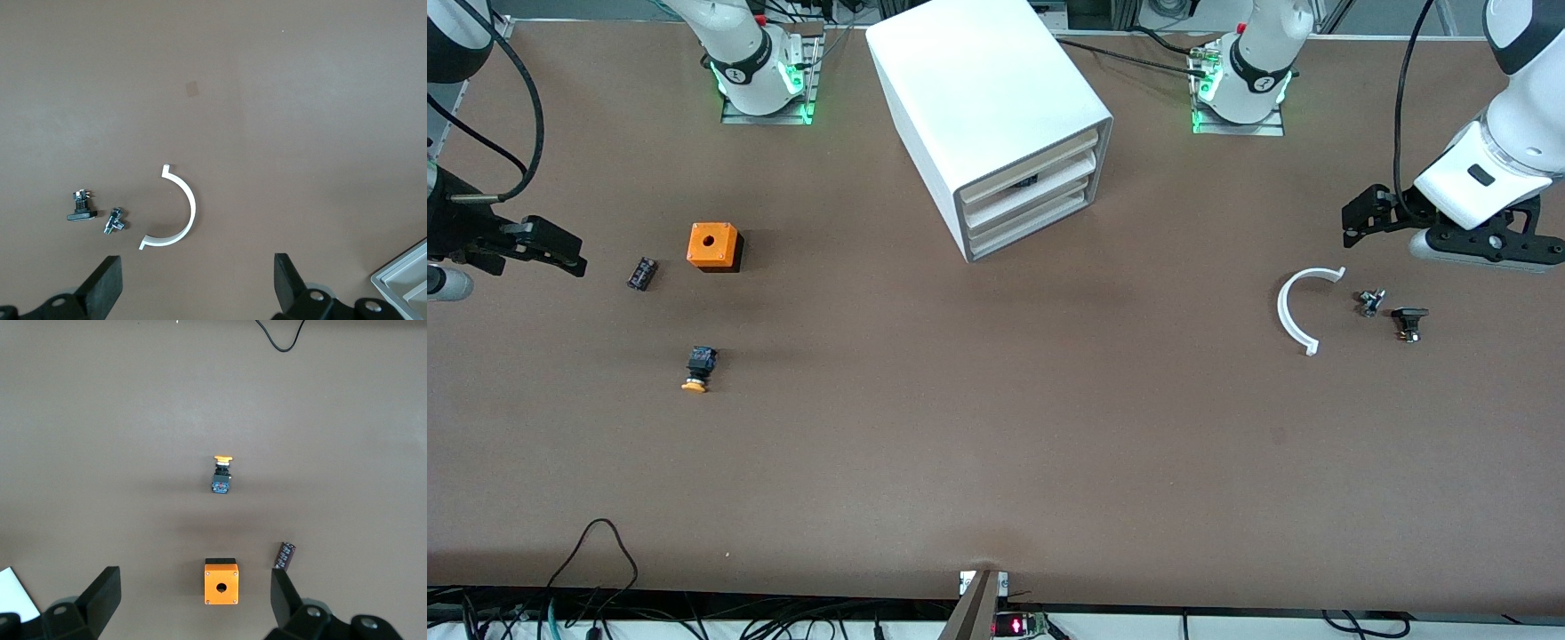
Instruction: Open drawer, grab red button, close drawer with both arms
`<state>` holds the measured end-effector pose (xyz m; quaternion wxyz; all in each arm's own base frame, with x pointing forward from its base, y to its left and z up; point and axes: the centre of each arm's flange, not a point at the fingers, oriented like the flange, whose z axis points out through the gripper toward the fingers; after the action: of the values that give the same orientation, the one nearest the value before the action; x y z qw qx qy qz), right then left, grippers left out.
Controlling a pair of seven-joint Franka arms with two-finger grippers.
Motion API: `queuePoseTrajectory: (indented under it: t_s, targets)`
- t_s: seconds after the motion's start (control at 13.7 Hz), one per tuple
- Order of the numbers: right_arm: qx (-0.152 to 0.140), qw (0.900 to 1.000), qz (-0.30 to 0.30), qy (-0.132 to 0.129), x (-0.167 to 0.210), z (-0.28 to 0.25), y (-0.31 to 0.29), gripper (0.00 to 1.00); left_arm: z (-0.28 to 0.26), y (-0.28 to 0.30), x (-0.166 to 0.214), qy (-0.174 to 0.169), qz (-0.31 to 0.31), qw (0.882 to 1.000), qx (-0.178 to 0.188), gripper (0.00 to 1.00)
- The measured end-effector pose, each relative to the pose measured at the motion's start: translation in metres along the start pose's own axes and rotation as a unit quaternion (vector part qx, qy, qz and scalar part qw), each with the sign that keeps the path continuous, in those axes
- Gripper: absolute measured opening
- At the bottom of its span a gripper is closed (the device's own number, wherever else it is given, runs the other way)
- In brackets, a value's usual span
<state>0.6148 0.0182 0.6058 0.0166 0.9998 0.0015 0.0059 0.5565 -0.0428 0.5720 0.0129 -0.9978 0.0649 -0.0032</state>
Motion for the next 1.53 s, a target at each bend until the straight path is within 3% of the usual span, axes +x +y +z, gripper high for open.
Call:
queuePoseTrajectory:
  t_s: [0.58,1.1,1.24,1.53]
  targets:
    - [-0.004,1.000,0.000,-0.004,0.000,0.002,0.002,1.00,0.000,0.000,0.000,0.000,0.000,1.000,0.000,1.00]
    - [-0.003,0.998,-0.025,-0.057,0.012,0.056,-0.007,1.00,0.000,0.005,0.000,0.000,0.000,1.000,-0.016,1.00]
    - [-0.003,0.997,-0.033,-0.070,0.017,0.072,-0.021,1.00,0.003,0.009,-0.003,-0.017,-0.002,0.999,-0.035,1.00]
    - [-0.005,0.996,-0.049,-0.075,0.032,0.099,-0.053,0.99,0.024,0.025,-0.014,-0.094,0.001,0.992,-0.087,1.00]
